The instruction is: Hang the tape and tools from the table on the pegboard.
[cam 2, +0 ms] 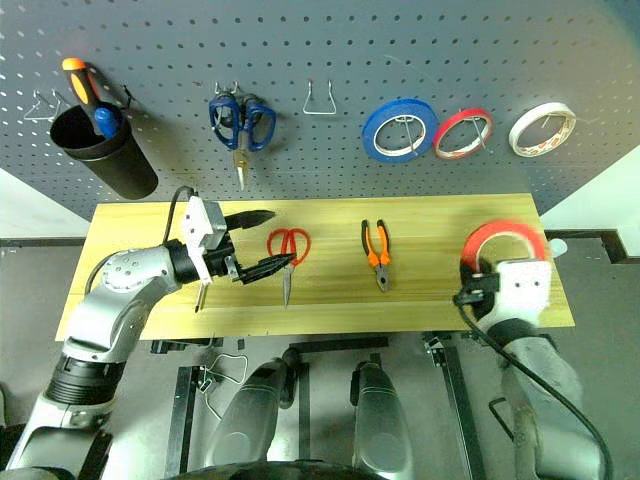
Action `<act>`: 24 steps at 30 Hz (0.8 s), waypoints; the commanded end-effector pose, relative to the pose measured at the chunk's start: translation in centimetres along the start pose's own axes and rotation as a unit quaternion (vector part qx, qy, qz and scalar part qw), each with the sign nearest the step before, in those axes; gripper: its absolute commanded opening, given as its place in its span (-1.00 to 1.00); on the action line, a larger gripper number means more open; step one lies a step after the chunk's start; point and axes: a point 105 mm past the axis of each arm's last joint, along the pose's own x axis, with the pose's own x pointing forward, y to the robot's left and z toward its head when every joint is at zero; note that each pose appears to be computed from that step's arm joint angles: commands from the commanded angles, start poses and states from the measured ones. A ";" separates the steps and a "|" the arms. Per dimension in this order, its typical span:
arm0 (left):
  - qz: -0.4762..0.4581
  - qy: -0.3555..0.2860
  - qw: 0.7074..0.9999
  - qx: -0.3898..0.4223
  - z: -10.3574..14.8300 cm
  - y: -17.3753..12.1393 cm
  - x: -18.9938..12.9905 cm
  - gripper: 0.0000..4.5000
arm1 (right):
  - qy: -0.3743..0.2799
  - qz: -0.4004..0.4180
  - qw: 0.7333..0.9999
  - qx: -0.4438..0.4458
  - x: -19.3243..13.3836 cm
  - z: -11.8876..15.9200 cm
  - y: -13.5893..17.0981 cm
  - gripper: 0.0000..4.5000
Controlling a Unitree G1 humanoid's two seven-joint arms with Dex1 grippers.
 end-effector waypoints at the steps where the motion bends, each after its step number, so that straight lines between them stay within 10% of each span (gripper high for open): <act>1: -0.014 -0.075 0.997 0.015 3.2 0.0 0.0 1.00 | -0.109 0.008 0.994 -0.026 -0.8 5.7 0.1 -0.69; 9: -0.033 -0.096 0.994 0.031 4.4 0.2 0.9 1.00 | -0.213 0.045 0.976 -0.031 2.4 11.8 1.5 -0.69; 24: -0.036 -0.095 0.995 0.019 3.2 -0.6 1.8 1.00 | -0.192 0.078 0.978 0.036 5.5 9.1 5.1 -0.69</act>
